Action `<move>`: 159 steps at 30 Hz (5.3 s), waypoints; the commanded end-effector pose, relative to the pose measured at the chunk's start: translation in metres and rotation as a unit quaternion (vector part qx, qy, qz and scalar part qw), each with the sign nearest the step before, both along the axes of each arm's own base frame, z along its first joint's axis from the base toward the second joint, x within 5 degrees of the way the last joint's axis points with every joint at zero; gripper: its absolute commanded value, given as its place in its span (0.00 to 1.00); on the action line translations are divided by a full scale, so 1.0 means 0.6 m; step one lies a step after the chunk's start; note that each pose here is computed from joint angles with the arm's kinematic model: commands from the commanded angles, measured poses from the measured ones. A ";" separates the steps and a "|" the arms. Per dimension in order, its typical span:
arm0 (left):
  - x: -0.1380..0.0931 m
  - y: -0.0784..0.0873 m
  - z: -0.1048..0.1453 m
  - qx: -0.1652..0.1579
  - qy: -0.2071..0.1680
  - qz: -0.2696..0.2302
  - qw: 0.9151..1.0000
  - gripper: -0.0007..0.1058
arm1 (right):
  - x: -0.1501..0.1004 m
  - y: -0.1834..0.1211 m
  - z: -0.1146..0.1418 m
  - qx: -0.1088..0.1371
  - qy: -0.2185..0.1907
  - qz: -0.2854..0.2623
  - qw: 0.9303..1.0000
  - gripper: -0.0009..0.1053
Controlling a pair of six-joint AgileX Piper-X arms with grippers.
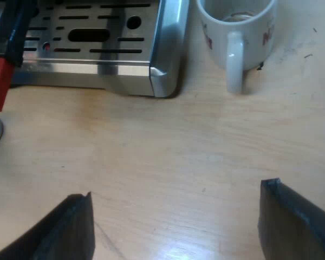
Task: Grind coffee beans and then tamp
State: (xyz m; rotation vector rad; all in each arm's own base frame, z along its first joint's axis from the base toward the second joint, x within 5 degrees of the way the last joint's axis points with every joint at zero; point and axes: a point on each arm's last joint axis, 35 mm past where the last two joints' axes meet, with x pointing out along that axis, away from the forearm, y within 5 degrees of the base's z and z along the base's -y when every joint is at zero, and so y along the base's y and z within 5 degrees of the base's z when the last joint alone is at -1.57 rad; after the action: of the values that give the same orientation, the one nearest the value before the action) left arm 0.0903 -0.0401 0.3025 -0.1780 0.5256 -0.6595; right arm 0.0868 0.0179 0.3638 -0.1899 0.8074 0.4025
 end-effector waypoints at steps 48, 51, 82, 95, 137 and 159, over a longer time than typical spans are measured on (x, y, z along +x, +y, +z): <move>0.049 -0.049 -0.021 -0.019 0.005 -0.148 0.989 0.72 | -0.003 0.245 -0.260 0.047 -0.199 0.063 0.977 0.62; 0.049 -0.049 -0.021 -0.019 0.005 -0.148 0.989 0.72 | 0.000 0.253 -0.273 0.034 -0.205 0.072 0.975 0.57; 0.049 -0.049 -0.021 -0.017 0.002 -0.150 0.989 0.72 | 0.023 0.295 -0.283 0.060 -0.278 0.016 0.959 0.16; 0.049 -0.049 -0.021 -0.017 0.002 -0.150 0.989 0.72 | 0.024 0.298 -0.292 0.034 -0.279 0.029 0.959 0.16; 0.049 -0.049 -0.021 -0.017 0.002 -0.150 0.989 0.72 | 0.048 0.303 -0.296 0.030 -0.314 -0.040 0.948 0.16; 0.049 -0.049 -0.021 -0.017 0.002 -0.150 0.989 0.72 | 0.027 0.314 -0.296 0.019 -0.322 -0.007 0.947 0.16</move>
State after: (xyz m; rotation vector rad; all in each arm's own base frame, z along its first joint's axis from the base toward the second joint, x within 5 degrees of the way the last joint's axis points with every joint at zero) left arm 0.1201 -0.0689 0.2886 -0.1322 0.5620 -0.9473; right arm 0.1024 0.2048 0.1836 -0.2547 0.1672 0.3184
